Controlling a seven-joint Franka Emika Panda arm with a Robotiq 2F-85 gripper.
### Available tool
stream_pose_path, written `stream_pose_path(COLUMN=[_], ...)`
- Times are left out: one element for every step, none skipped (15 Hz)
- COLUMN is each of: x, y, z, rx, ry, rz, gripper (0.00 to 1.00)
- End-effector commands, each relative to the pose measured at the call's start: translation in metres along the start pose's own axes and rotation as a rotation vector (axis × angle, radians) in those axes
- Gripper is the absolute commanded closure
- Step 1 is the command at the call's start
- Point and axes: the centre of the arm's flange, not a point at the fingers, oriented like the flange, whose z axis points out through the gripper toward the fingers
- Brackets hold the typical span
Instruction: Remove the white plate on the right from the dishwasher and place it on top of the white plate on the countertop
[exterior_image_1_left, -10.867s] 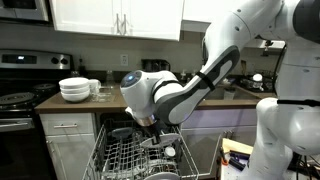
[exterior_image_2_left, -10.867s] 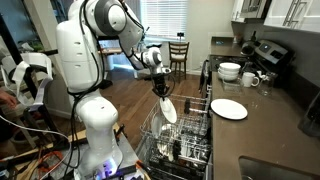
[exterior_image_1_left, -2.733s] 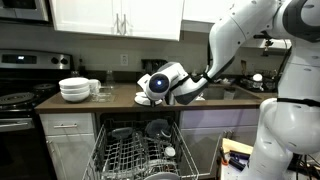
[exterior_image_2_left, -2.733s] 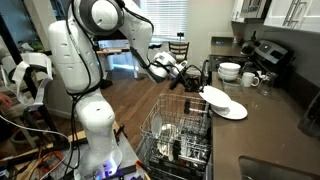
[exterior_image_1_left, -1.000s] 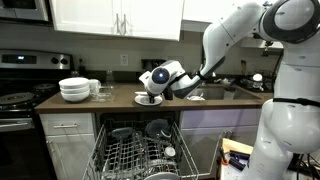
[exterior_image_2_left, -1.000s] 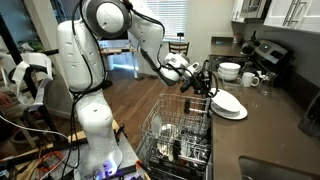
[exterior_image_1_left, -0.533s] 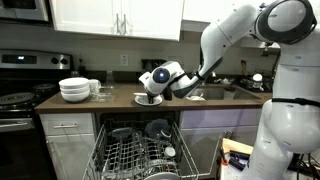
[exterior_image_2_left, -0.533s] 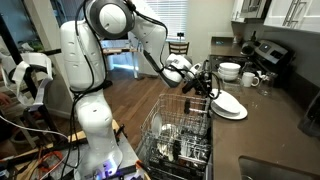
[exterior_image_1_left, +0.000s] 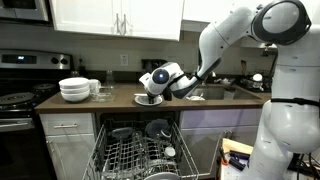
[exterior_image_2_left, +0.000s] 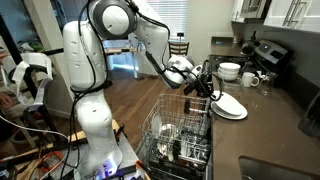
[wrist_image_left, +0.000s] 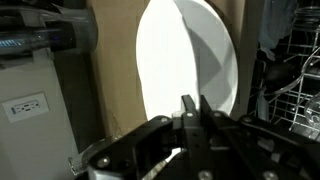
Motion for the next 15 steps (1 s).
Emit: stream_pose_path(x=[0.0000, 0.0001, 0.0001, 0.0001, 0.0001, 0.0002, 0.0002, -0.0001, -0.0006, -0.0004, 0.0005, 0.0008, 0.0011, 0.0018, 0.0019], y=[0.0000, 0.0001, 0.0002, 0.0002, 0.0002, 0.0002, 0.0003, 0.0000, -0.0017, -0.0029, -0.0019, -0.0021, -0.0022, -0.0021, -0.0020], z=[0.0000, 0.0000, 0.0000, 0.0000, 0.0000, 0.0000, 0.0000, 0.0023, 0.0039, 0.0065, 0.0069, 0.0074, 0.0079, 0.0078, 0.0078], rx=[0.000, 0.000, 0.000, 0.000, 0.000, 0.000, 0.000, 0.003, 0.006, 0.008, 0.007, 0.008, 0.007, 0.004, 0.002], ry=[0.000, 0.000, 0.000, 0.000, 0.000, 0.000, 0.000, 0.001, 0.000, 0.000, 0.002, 0.004, 0.004, 0.008, 0.011], rz=[0.000, 0.000, 0.000, 0.000, 0.000, 0.000, 0.000, 0.001, -0.002, -0.004, -0.003, -0.004, -0.004, -0.004, -0.004], gripper=[0.93, 0.93, 0.93, 0.93, 0.93, 0.93, 0.98, 0.98, 0.98, 0.98, 0.98, 0.98, 0.98, 0.98, 0.98])
